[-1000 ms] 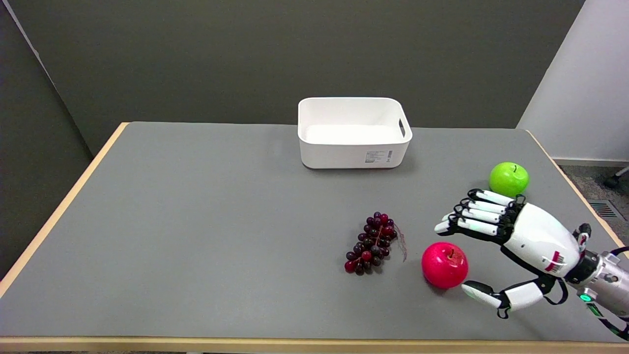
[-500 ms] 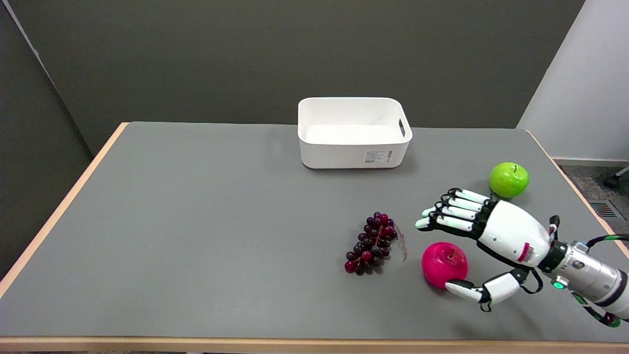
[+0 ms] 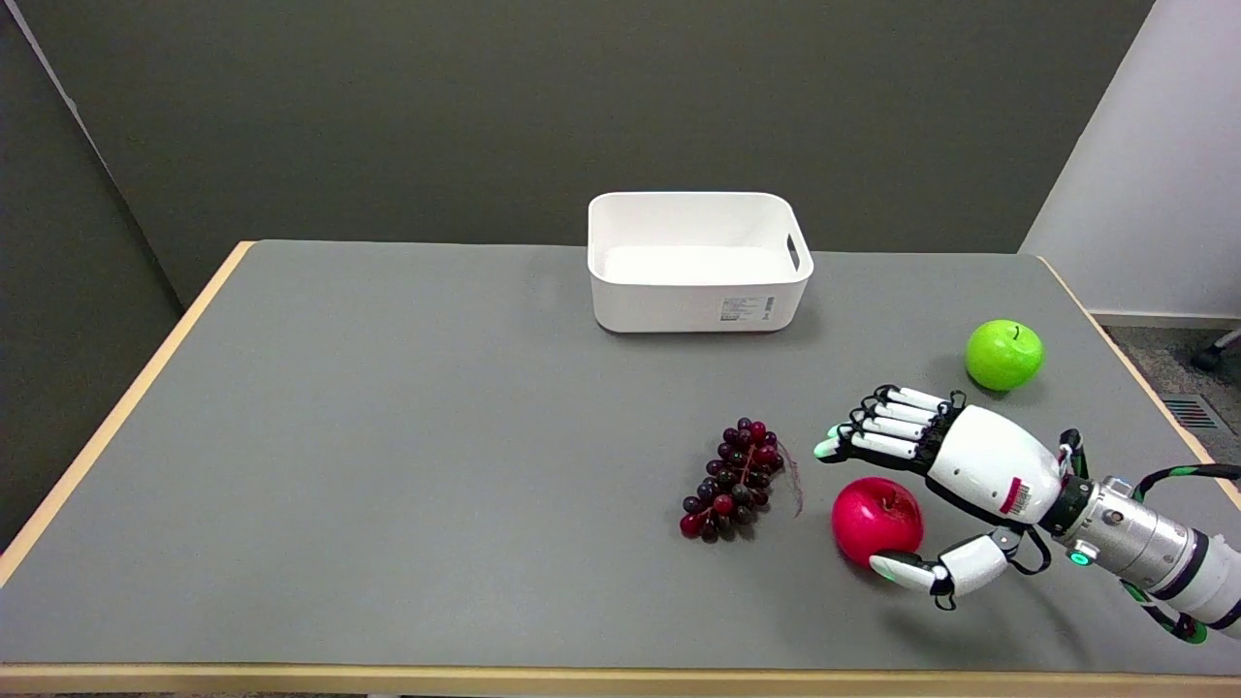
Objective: Pick up the red apple.
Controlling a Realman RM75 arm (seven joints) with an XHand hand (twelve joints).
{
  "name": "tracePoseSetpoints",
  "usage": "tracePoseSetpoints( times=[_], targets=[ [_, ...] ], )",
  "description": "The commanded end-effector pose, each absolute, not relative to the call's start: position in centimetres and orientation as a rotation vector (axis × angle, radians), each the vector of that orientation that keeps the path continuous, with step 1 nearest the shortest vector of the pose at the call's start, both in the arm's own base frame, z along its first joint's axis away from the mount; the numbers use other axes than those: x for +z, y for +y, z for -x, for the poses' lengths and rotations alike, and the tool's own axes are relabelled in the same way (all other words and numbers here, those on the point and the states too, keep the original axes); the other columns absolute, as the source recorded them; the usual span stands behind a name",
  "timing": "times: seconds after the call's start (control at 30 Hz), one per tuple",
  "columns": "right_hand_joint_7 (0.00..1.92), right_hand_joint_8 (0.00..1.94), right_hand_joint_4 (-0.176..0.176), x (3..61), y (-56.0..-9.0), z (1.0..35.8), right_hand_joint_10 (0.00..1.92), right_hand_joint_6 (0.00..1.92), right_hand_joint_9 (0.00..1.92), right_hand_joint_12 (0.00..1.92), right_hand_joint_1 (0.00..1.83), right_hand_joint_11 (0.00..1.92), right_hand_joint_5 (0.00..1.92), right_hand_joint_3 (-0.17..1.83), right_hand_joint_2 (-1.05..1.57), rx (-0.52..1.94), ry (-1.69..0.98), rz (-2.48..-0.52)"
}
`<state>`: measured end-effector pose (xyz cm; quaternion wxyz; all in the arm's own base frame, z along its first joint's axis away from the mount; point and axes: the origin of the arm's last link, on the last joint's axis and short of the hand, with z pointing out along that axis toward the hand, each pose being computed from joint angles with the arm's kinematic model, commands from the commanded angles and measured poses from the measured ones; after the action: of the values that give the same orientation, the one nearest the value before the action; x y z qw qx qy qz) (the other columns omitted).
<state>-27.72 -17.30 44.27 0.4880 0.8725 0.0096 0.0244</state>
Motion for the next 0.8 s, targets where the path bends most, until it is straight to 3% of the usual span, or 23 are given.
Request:
tracePoseSetpoints(
  times=[0.03,0.8],
  targets=[
    [0.45,0.46,0.094,45.0,-17.3,29.2,0.90,0.60,0.35,1.42,0.31,0.25,0.32,0.86,0.59,0.058,-0.039,-2.096],
    [0.55,0.61,0.108,44.6,-17.0,30.3,1.08,0.74,0.49,1.52,0.42,0.36,0.37,0.87,0.61,0.105,-0.056,-2.110]
  ],
)
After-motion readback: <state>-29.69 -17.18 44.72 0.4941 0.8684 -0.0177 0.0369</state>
